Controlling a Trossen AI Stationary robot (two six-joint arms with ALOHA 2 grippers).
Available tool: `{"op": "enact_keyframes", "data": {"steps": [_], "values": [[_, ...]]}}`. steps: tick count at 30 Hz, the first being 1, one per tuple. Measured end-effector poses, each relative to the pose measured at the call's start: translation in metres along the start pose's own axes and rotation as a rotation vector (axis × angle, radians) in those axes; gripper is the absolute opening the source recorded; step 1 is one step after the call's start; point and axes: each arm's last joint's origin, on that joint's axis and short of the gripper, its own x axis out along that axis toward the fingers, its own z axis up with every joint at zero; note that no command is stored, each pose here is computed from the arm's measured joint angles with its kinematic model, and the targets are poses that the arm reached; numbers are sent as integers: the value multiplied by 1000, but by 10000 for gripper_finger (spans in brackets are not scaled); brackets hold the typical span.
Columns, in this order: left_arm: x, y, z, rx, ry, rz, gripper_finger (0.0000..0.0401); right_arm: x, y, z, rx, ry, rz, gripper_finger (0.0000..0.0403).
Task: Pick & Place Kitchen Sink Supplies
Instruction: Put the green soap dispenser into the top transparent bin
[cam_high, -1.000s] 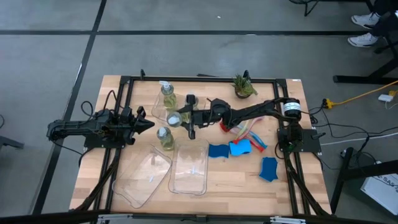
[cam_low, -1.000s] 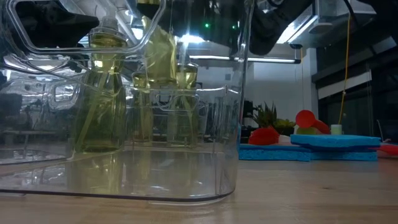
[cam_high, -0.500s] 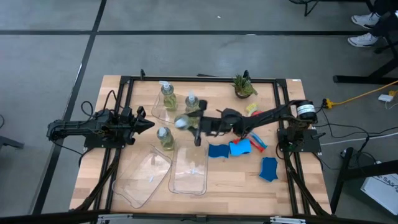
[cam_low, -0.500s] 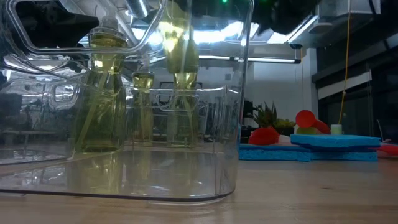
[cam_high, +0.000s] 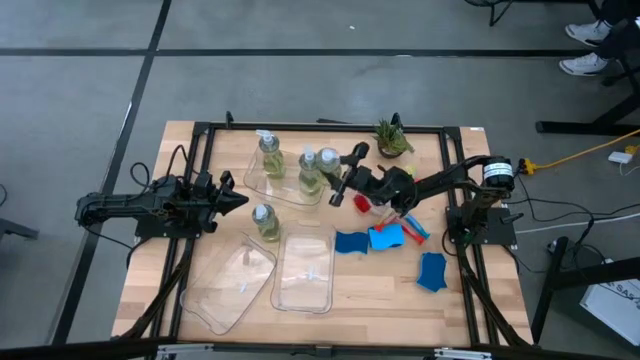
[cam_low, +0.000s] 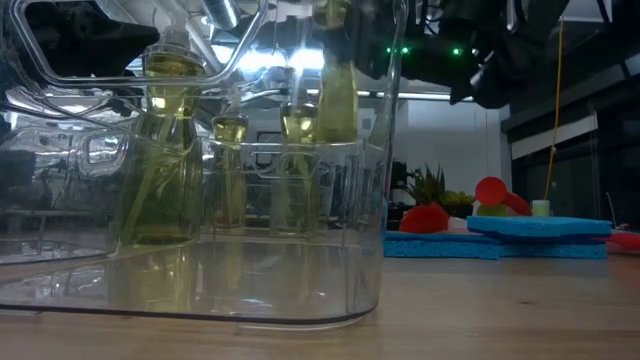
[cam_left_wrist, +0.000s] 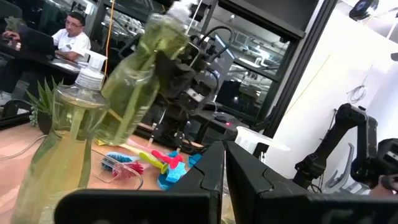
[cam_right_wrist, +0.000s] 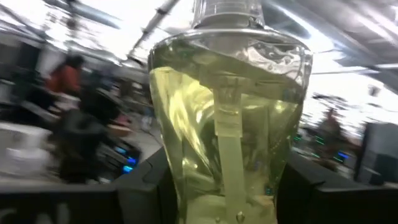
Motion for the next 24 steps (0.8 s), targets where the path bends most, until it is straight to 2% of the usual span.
{"op": "enact_keyframes", "data": {"steps": [4,10,15,19,24], "values": [[0,0,0,0,0,0,10,-2,-1,-8,-15,99,-62,173],[0,0,0,0,0,0,10,-3,5,-11,106,154,-31,173],[0,0,0,0,0,0,10,-6,13,-6,43,167,-75,172],[0,0,0,0,0,0,11,-12,23,-3,24,235,-34,172],[0,0,0,0,0,0,11,-17,33,19,96,235,17,172]]}}
